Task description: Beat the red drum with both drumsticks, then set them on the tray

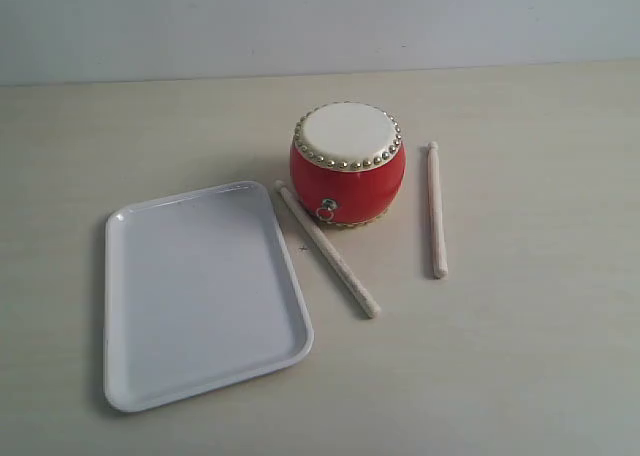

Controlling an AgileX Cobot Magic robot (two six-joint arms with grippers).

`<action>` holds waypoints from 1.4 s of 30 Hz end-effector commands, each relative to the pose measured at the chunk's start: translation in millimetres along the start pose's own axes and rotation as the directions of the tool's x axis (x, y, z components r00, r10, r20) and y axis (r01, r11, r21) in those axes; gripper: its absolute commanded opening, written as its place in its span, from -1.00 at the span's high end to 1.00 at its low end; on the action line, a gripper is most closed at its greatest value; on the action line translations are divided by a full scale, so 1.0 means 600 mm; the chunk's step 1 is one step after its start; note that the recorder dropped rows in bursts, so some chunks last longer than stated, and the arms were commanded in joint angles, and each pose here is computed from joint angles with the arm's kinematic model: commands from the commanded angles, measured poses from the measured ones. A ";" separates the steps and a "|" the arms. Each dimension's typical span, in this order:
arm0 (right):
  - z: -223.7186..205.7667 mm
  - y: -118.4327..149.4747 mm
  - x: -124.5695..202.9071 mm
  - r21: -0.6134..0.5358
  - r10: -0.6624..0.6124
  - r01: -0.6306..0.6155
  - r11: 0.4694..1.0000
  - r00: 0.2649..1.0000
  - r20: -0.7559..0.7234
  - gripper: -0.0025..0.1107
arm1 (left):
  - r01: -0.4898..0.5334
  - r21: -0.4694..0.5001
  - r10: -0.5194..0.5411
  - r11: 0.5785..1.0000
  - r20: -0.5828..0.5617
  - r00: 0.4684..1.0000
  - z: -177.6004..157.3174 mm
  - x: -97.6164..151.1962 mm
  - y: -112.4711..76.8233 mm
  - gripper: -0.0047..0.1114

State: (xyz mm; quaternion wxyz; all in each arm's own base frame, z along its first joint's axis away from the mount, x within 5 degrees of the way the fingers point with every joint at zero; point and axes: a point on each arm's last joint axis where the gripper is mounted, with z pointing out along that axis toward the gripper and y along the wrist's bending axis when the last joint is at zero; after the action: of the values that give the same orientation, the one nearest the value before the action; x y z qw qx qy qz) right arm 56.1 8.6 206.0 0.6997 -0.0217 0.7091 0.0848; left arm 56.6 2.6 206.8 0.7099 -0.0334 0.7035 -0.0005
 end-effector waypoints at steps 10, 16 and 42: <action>0.000 -0.001 0.001 0.005 -0.001 0.001 1.000 1.000 0.007 0.96 | 0.001 -0.003 -0.001 1.000 0.007 1.000 0.000 0.000 0.000 0.92; 0.000 -0.001 0.001 0.005 -0.001 0.001 1.000 1.000 0.007 0.96 | 0.001 -0.003 -0.001 1.000 0.007 1.000 0.000 0.000 0.000 0.92; 0.000 -0.001 0.001 0.005 -0.001 0.001 1.000 1.000 0.007 0.96 | 0.146 0.024 -0.148 0.989 0.150 0.978 -0.002 -0.022 0.000 0.92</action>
State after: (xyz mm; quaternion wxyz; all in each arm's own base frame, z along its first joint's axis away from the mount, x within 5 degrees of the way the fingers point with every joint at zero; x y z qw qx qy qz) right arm 56.1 8.6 206.0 0.6997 -0.0217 0.7091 0.0848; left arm 56.2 2.7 214.6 0.7394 -0.0444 0.6717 -0.0134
